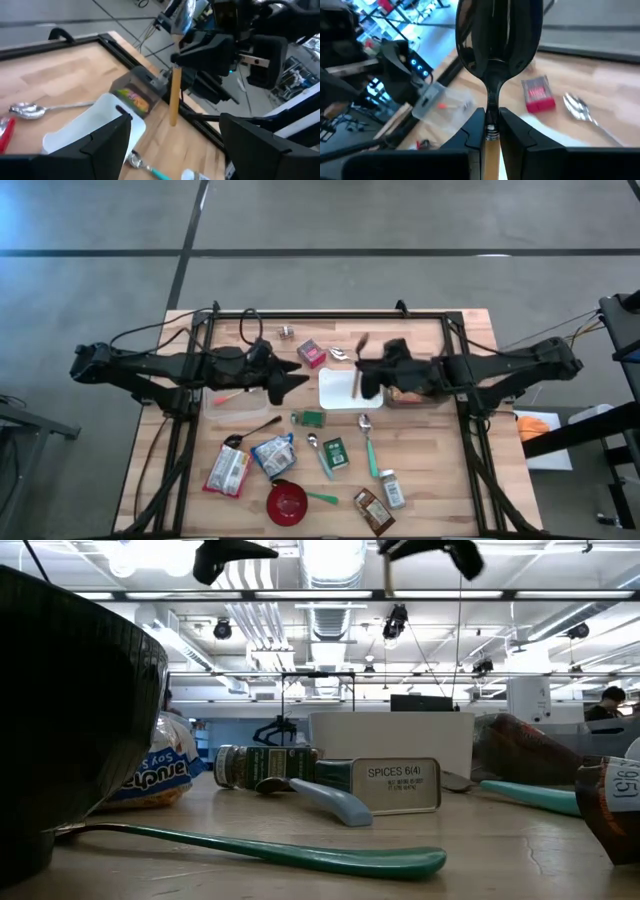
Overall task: Pick & Place Food Item
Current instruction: Put the yellow spoon into the transparent bin
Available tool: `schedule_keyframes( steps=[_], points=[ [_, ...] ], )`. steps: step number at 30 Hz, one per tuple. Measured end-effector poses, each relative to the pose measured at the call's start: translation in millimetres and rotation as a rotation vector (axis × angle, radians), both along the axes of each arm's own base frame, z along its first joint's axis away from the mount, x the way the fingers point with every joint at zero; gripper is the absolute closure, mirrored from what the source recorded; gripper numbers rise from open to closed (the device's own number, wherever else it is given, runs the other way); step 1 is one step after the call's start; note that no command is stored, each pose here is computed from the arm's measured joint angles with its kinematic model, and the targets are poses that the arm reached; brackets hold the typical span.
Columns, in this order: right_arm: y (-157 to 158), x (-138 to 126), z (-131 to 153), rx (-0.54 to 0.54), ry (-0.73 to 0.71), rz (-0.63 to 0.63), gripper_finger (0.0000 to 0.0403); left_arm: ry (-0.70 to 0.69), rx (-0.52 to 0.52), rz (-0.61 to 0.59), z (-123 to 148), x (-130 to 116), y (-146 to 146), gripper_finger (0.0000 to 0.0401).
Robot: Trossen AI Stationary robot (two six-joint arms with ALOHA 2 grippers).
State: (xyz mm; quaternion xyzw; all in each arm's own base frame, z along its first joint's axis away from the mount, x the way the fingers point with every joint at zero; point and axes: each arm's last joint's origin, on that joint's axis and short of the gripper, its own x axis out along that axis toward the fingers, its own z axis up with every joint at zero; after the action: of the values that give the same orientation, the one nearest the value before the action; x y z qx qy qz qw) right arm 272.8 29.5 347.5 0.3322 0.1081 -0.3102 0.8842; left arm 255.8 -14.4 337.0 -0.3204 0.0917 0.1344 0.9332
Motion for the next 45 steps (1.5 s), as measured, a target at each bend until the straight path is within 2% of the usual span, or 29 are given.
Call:
schedule_keyframes(
  steps=[7, 12, 19, 23, 26, 30, 33, 37, 38, 45],
  points=[
    [-9, 44, 22, -0.020, 0.012, 0.065, 0.0374, 0.027, 0.001, 0.006, -9, 10, 0, 0.0095],
    [-8, 68, 33, -0.046, 0.008, 0.110, 0.0374, 0.005, -0.050, 0.021, -12, 18, -1, 0.0095],
    [-5, 87, 45, -0.050, -0.007, 0.205, 0.0374, 0.005, -0.055, 0.044, -15, 21, 0, 0.0096],
    [-3, 95, 48, -0.060, -0.009, 0.236, 0.0374, -0.004, -0.038, 0.027, -14, 22, 0, 0.0111],
    [-3, 98, 49, -0.066, -0.012, 0.254, 0.0374, -0.018, -0.018, 0.003, -12, 22, -1, 0.0136],
    [-3, 98, 50, -0.068, -0.010, 0.256, 0.0374, -0.041, 0.017, -0.026, -9, 23, -2, 0.0190],
    [-4, 97, 50, -0.071, -0.005, 0.256, 0.0374, -0.039, 0.020, -0.030, -9, 23, -2, 0.0254],
    [-5, 96, 50, -0.073, -0.003, 0.256, 0.0374, -0.040, 0.021, -0.038, -9, 23, -2, 0.0364],
    [-5, 96, 50, -0.074, -0.003, 0.256, 0.0375, -0.040, 0.018, -0.038, -9, 23, -2, 0.0377],
    [-4, 96, 51, -0.086, 0.001, 0.271, 0.0378, -0.043, 0.001, -0.044, -9, 23, -2, 0.0386]
  ],
)
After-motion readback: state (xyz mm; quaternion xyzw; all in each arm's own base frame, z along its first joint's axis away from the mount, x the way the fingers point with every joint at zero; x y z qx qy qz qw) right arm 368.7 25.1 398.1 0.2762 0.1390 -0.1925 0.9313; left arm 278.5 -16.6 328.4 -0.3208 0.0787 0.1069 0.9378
